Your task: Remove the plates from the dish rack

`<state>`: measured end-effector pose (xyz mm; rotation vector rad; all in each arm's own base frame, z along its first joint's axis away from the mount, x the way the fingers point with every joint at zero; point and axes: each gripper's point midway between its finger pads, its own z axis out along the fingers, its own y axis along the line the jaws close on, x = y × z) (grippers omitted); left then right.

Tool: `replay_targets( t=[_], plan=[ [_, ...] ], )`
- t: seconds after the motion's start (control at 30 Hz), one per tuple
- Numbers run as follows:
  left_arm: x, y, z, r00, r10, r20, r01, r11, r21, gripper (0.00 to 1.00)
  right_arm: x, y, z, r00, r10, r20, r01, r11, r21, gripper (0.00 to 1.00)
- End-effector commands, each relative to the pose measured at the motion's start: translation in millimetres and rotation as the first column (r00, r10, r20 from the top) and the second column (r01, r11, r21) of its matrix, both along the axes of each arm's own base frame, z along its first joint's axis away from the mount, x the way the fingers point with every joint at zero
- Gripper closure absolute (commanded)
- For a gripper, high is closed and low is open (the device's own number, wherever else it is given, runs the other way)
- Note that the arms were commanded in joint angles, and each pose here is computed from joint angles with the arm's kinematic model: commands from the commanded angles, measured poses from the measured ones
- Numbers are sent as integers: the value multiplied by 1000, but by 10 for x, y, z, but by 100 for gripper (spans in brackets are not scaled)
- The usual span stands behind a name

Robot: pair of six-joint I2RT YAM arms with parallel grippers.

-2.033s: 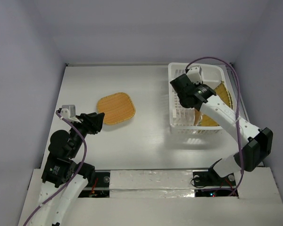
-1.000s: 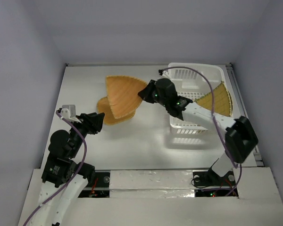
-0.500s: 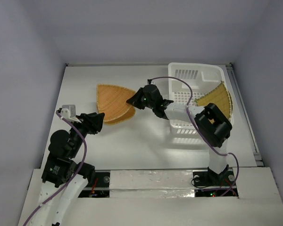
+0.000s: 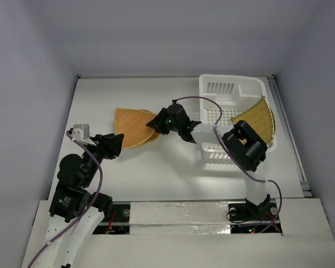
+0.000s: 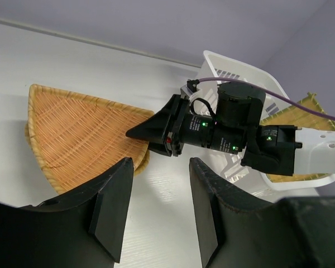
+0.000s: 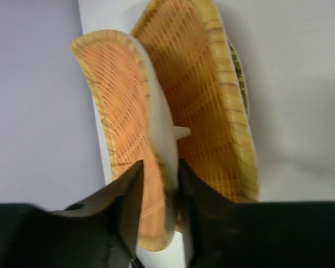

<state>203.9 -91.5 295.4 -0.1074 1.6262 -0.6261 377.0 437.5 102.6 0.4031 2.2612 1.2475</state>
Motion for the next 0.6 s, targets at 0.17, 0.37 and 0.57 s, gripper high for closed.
replay_targets(
  t=[0.17, 0.37, 0.57],
  plan=[
    [-1, -4, 146, 999, 0, 46, 1, 1000, -19, 58, -1, 119, 431, 994, 32, 100, -38, 997, 62, 31],
    [-8, -7, 156, 999, -3, 50, 4, 1000, -21, 58, -32, -56, 351, 991, 24, 129, -13, 996, -84, 9],
    [-15, -5, 158, 999, -3, 53, 5, 1000, -22, 58, -41, -245, 296, 987, 5, 160, 35, 969, -245, 0]
  ],
)
